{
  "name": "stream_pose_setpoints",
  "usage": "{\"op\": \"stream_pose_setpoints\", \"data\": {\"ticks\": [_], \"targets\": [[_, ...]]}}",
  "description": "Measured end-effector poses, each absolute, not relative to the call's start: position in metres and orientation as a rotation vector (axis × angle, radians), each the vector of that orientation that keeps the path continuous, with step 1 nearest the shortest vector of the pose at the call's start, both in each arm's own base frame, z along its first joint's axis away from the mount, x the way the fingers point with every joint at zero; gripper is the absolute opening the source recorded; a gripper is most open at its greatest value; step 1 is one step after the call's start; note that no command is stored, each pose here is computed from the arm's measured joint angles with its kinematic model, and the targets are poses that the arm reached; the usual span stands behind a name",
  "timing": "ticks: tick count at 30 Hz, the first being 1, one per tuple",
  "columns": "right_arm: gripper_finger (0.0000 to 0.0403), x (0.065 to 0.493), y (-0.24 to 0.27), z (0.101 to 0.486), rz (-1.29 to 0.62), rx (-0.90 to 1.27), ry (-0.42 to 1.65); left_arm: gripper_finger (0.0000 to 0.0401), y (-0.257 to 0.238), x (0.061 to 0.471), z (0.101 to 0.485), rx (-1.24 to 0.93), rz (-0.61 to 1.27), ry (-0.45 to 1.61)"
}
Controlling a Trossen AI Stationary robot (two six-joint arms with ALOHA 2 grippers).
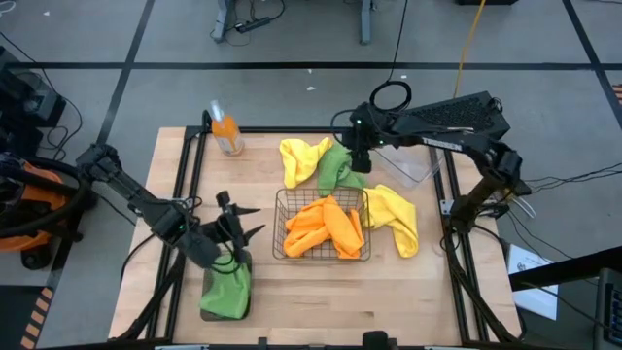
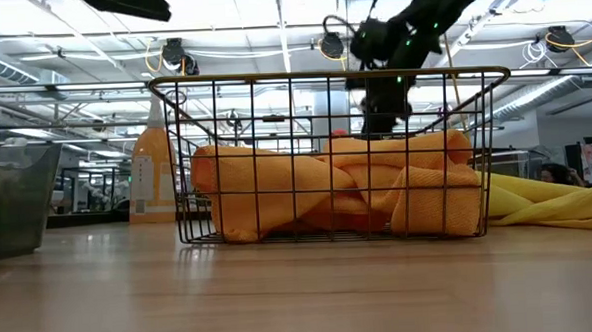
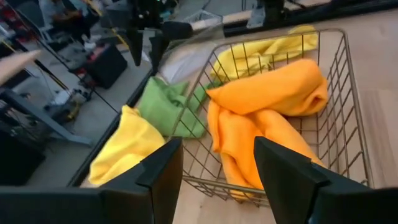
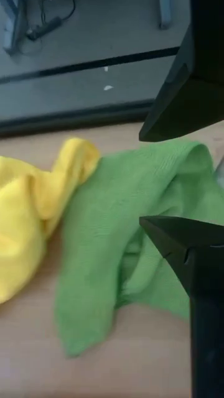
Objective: Sort microfiber towel by color & place in baskets
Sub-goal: Put the green microfiber towel into the gray transparent bin
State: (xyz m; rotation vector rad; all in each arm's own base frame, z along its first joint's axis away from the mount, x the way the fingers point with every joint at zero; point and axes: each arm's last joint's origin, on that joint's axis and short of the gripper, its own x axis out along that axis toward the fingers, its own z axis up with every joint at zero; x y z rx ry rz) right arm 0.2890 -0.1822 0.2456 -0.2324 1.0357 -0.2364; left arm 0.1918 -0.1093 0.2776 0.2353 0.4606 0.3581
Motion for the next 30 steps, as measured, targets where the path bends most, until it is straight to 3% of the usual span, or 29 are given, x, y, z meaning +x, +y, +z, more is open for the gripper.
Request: {"op": "stream_pose_setpoints", "data": {"ticks": [6,14,18,24,30], "targets": [[0.0203,0.297,-0.188,0.213,-0.147,-0.253,1.153,0.0203,-0.101,0.201,0.276,0.185,0.353,0.477],[0.0264,0.303,-0.192,0.194,-0.146,-0.221,1.193,0.0203,-0.110,0.216,0.259,0.232,0.354,0.523],[0.0275,0.308,-0.195,0.183,-0.160,-0.199,1.198,0.0203,-0.116,0.225,0.252,0.318,0.329,0.530],[0.0259,0.312,-0.198,0.158,-0.164,-0.181,1.269,0.0203,-0.120,0.233,0.254,0.353,0.272,0.494],[0.0210,0.314,-0.199,0.144,-0.143,-0.169,1.299,0.0203,-0.117,0.235,0.255,0.341,0.267,0.495]]}}
